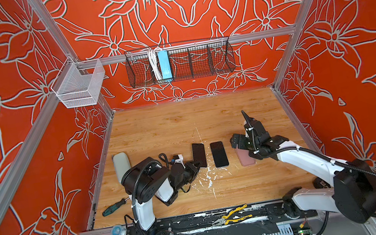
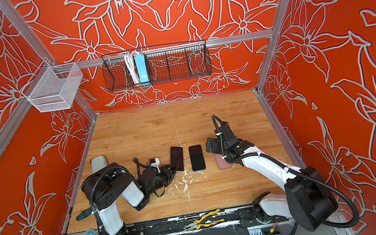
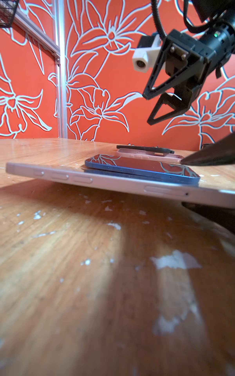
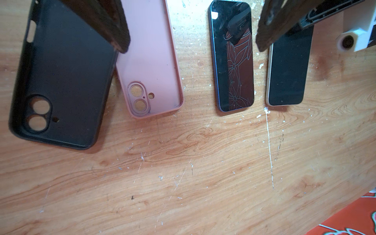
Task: Take the phone out of the phone case
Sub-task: Place the phone at the center of the table.
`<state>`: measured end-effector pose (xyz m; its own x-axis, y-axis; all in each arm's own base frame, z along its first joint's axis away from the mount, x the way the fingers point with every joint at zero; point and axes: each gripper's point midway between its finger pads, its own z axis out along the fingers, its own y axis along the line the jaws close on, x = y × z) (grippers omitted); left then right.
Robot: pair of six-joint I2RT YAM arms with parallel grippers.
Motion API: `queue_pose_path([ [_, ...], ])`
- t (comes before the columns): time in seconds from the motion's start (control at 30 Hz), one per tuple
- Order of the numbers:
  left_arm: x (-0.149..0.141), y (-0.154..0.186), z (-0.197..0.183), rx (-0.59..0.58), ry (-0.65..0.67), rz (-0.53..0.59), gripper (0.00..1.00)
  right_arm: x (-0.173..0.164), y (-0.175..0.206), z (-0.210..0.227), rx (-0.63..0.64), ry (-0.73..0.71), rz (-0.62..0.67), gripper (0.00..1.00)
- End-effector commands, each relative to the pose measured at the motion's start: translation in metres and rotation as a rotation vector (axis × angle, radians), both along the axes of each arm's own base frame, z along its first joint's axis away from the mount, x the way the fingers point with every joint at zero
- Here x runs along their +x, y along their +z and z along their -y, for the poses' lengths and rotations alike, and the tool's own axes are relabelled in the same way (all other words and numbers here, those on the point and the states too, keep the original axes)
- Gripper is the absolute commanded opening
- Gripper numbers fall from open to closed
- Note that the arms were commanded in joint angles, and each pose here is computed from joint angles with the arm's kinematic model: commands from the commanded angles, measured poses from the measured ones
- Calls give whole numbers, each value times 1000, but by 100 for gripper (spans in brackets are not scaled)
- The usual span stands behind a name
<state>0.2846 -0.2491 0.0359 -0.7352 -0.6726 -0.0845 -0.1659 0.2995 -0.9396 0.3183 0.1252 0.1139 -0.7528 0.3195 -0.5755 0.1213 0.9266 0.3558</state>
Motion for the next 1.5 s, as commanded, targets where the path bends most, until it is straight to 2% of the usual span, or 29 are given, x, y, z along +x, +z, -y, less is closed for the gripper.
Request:
queue_pose_path([
  [0.0, -1, 4, -1, -25, 25, 9, 29, -6, -4, 6, -29, -13, -6, 98],
  [0.57, -18, -18, 2, -1, 50, -97, 38, -9, 0, 17, -74, -47, -24, 98],
  [1.0, -28, -32, -6, 84, 63, -190, 53, -14, -1, 27, -116, -81, -51, 98],
  [1.13, -31, -37, -7, 105, 60, -227, 62, -15, 0, 27, -120, -75, -55, 98],
  [1.47, -39, -46, -8, 148, 46, -309, 69, -14, 0, 28, -121, -72, -50, 98],
])
